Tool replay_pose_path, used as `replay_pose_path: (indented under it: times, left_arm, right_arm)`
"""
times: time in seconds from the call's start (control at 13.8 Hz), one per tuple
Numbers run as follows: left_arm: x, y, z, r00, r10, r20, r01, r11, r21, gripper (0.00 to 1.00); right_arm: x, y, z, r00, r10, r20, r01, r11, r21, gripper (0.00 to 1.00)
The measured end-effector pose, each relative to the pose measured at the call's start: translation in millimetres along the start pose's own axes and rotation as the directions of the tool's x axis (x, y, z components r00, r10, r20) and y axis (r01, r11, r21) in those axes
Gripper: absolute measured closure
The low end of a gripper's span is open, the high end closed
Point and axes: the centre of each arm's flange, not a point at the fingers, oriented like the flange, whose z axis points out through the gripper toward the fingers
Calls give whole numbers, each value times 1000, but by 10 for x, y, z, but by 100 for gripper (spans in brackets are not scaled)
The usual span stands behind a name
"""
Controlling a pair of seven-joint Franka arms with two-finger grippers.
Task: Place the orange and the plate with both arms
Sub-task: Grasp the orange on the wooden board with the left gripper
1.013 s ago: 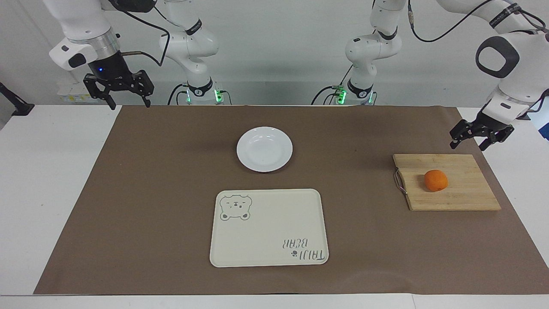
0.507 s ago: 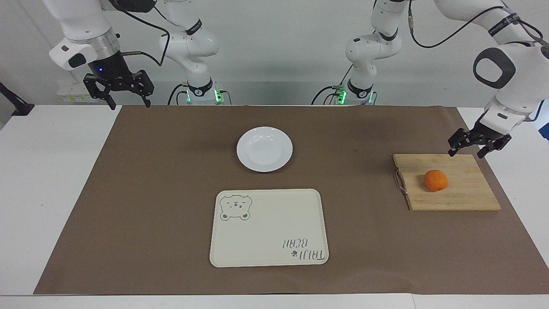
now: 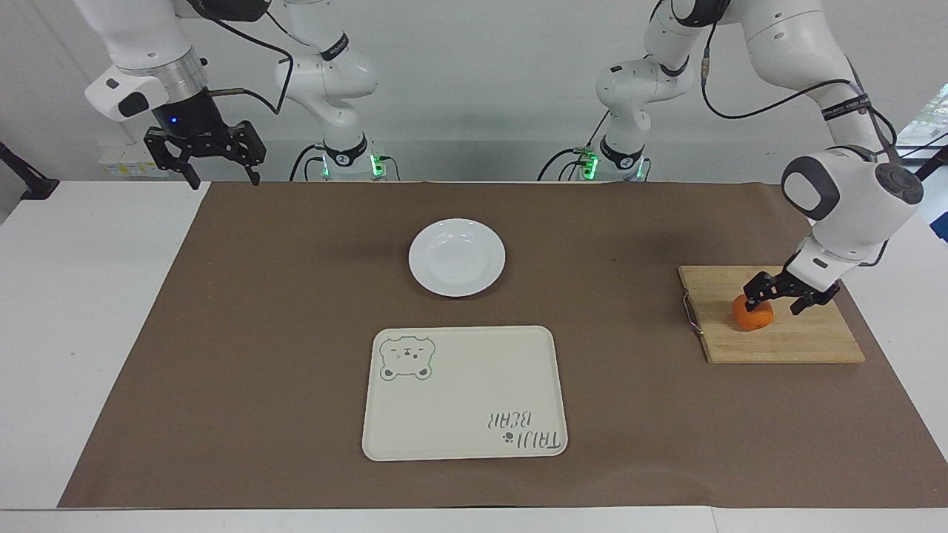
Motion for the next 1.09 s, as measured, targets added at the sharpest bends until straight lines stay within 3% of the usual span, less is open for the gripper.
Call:
replay_pose_path:
  times: [0.58, 0.65, 0.72, 1.09]
  left_arm:
    - [-65, 13, 239, 1000, -2, 23, 2, 1000, -7, 0]
    - [-89, 20, 262, 1000, -2, 26, 2, 1000, -8, 7]
    - [-102, 21, 269, 1000, -1, 25, 1, 1000, -7, 22]
    - [-90, 23, 243, 1000, 0, 13, 0, 1000, -3, 25]
  right_arm:
    - [0, 0, 0, 1000, 0, 0, 0, 1000, 0, 0]
    - [0, 0, 0, 1000, 0, 0, 0, 1000, 0, 0]
    - [0, 0, 0, 1000, 0, 0, 0, 1000, 0, 0]
    - [0, 0, 0, 1000, 0, 0, 0, 1000, 0, 0]
